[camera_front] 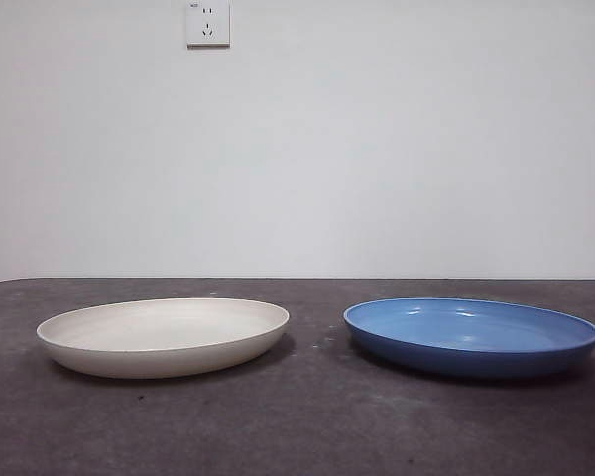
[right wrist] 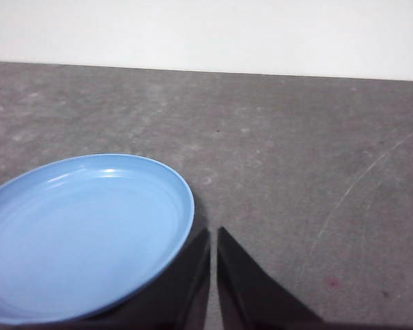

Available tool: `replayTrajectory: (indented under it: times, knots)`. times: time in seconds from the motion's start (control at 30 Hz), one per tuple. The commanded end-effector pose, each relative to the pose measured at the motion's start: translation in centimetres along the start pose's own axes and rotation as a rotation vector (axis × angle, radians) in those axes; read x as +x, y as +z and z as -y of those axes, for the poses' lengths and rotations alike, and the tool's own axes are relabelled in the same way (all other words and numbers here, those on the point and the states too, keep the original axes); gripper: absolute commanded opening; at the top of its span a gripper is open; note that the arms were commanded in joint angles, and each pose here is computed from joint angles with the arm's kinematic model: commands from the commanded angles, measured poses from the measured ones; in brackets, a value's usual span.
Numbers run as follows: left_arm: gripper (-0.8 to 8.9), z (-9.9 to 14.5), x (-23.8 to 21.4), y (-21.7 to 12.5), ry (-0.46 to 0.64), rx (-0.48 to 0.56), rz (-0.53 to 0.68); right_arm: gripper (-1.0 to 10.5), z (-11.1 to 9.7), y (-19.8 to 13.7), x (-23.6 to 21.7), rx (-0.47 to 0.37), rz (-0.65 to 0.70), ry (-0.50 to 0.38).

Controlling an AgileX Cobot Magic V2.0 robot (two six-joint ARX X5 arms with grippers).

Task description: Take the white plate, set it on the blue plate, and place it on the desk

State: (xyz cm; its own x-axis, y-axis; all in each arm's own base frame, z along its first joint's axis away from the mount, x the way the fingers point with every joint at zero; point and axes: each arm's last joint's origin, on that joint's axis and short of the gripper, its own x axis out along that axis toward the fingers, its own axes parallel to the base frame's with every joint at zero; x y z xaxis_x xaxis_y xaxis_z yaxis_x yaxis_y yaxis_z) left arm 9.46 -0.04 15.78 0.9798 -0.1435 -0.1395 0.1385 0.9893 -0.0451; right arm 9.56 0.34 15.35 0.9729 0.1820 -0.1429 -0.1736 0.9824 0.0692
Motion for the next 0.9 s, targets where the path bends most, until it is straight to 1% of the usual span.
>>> replayTrajectory:
  times: [0.03,0.1,0.17,0.23,0.4,0.53,0.73,0.9]
  knots:
    - [0.09,-0.1,0.2,-0.7,0.006,-0.18,-0.026,0.1,0.0,-0.1,0.0,0.128,-0.002,0.008]
    - [0.09,-0.1,0.2,-0.7,0.007,-0.262,-0.026,0.1,0.0,-0.1,0.0,0.207,-0.006,0.008]
    - [0.09,-0.1,0.2,-0.7,0.008,-0.315,-0.026,0.1,0.0,-0.2,0.0,0.246,-0.011,0.007]
    - [0.09,-0.1,0.2,-0.7,0.008,-0.354,-0.026,0.1,0.0,-0.2,0.0,0.271,-0.012,0.017]
    - [0.09,0.0,0.1,-0.6,0.01,-0.441,-0.032,0.1,-0.3,-0.1,0.0,0.313,-0.023,0.097]
    - [0.09,0.0,-0.3,0.2,0.01,-0.47,-0.03,0.1,-0.3,0.4,-0.2,0.37,-0.017,0.101]
    - [0.09,0.3,-1.3,2.6,-0.005,-0.471,-0.002,0.1,-0.6,2.9,-1.1,0.357,0.05,0.116]
    - [0.09,0.6,-2.3,5.2,-0.006,-0.462,0.005,0.1,-1.0,5.8,-2.5,0.329,0.11,0.121]
